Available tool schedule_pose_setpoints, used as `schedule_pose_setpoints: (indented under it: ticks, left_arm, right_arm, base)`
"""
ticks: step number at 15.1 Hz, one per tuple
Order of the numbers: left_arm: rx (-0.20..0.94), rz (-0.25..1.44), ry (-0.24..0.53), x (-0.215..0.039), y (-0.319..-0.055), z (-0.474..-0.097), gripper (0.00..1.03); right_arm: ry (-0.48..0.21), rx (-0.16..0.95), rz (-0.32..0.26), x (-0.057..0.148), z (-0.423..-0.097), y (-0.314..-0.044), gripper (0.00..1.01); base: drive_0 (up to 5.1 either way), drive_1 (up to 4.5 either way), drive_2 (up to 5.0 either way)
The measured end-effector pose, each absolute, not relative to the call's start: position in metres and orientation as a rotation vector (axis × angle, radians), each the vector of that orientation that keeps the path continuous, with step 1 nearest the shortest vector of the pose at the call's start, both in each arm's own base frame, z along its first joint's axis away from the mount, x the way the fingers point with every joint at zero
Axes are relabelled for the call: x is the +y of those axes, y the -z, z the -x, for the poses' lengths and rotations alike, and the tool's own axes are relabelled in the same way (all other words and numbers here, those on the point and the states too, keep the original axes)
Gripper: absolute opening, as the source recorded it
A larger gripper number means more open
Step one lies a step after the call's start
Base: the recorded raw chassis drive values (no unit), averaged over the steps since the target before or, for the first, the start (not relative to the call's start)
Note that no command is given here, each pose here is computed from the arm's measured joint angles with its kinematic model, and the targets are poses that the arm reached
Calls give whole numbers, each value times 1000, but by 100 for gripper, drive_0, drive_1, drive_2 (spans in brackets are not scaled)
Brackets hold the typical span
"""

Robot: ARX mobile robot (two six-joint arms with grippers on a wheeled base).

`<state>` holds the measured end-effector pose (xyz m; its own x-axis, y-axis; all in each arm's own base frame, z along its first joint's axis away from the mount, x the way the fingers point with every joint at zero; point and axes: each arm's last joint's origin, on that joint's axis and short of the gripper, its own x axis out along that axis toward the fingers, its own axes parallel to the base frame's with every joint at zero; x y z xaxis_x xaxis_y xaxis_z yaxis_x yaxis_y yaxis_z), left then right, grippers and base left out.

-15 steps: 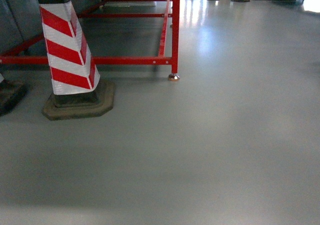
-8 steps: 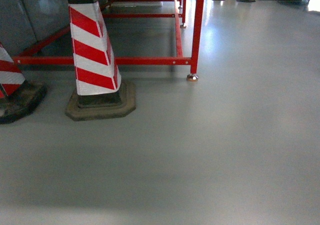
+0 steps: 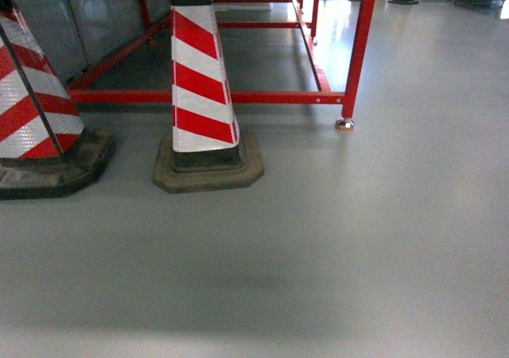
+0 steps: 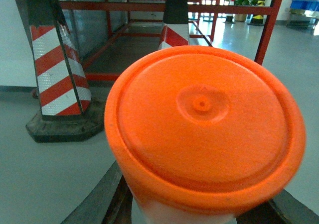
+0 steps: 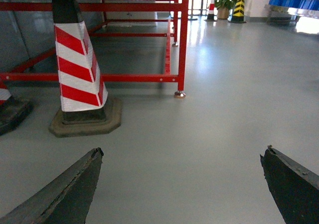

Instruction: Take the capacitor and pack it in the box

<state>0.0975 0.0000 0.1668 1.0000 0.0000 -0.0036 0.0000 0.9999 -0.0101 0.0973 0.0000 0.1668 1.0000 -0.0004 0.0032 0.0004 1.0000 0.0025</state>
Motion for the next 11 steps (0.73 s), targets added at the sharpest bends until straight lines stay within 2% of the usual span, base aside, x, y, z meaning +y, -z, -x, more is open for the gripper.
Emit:
schedule_pose_setpoints:
  ticks: [6,8,11]
  left_arm:
    - [3,10,0,0,-167,-98,44]
    - [3,10,-2,0,-167,-98,44]
    - [5,10,-4,0,-167,-98,44]
  right_arm:
    - [0,1,-2,0,-97,-166,98]
    - [0,-1,-2,0,-97,-167,98]
    - [-3,-4,-2,0,-97,-167,98]
  base:
    - [-500,245,245]
    - [-338,171,171]
    - [0,0,0]
